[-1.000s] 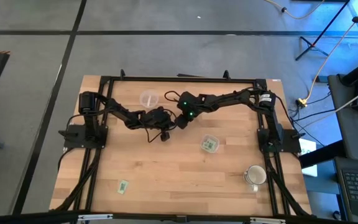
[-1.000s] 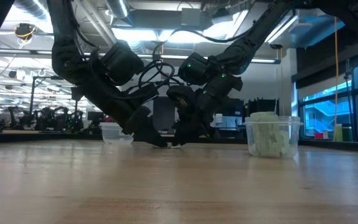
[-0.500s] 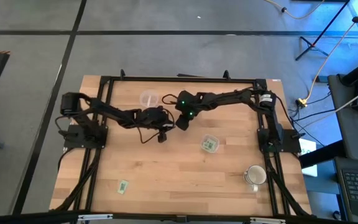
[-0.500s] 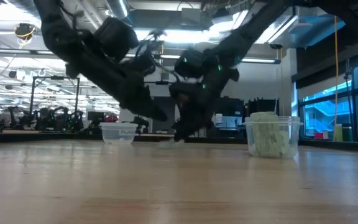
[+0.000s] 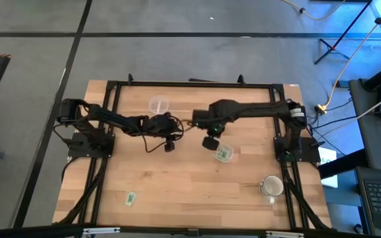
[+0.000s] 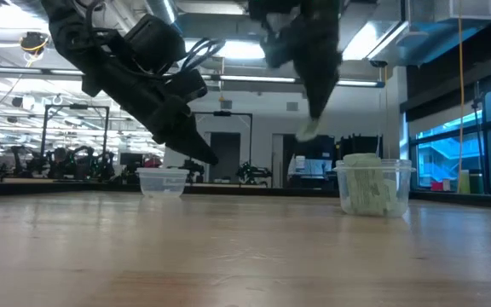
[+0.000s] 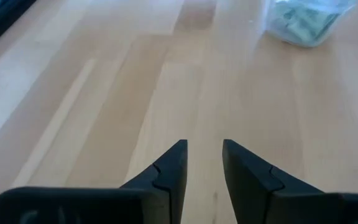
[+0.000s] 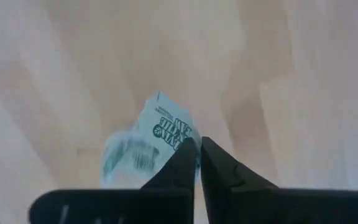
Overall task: Pick and place Stevia / Truvia into bins
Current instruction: Put the stevia packet into the bottom transparent container
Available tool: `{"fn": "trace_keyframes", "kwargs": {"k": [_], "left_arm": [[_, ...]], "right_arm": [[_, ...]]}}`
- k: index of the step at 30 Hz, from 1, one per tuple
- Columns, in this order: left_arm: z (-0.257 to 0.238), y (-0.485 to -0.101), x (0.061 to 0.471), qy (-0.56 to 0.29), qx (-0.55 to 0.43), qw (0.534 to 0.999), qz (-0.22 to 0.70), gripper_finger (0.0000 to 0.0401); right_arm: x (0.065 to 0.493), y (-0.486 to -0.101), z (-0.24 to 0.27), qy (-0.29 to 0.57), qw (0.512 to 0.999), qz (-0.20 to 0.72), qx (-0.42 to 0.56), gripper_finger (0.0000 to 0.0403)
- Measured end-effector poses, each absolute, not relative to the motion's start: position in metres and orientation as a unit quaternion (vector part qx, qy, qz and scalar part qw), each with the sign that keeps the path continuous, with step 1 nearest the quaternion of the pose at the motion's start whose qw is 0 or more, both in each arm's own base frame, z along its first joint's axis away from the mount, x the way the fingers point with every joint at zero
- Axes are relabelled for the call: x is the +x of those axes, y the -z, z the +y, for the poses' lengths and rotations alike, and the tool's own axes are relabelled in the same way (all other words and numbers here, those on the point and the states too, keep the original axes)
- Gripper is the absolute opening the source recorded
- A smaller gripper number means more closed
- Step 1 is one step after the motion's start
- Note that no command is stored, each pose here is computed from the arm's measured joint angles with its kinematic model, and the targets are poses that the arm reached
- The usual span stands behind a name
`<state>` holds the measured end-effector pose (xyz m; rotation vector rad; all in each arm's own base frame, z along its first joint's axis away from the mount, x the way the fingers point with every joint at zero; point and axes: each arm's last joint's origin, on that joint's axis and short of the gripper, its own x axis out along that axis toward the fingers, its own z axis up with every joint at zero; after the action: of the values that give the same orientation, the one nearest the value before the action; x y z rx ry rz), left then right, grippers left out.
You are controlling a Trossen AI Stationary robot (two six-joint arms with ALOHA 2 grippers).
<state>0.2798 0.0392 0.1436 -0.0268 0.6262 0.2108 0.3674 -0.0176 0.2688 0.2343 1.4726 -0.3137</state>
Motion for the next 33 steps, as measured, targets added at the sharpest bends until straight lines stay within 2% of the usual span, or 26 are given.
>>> {"fn": "trace_keyframes", "kwargs": {"k": [4, 12, 20, 33], "left_arm": [[0.039, -0.143, 0.279, -0.11, -0.011, 0.944, 0.312, 0.0094], [0.04, -0.143, 0.279, -0.113, -0.01, 0.943, 0.311, 0.0093], [0.04, -0.143, 0.279, -0.113, -0.01, 0.944, 0.311, 0.0088], [0.04, -0.143, 0.279, -0.113, -0.011, 0.944, 0.31, 0.0087]], "right_arm": [[0.356, -0.273, 0.009, 0.136, 0.692, 0.704, 0.089, 0.001], [0.345, -0.246, 0.031, 0.155, 0.652, 0.738, 0.087, 0.001], [0.345, -0.215, 0.032, 0.138, 0.665, 0.73, 0.083, 0.001], [0.34, -0.19, 0.036, 0.133, 0.665, 0.728, 0.099, 0.0026]]}}
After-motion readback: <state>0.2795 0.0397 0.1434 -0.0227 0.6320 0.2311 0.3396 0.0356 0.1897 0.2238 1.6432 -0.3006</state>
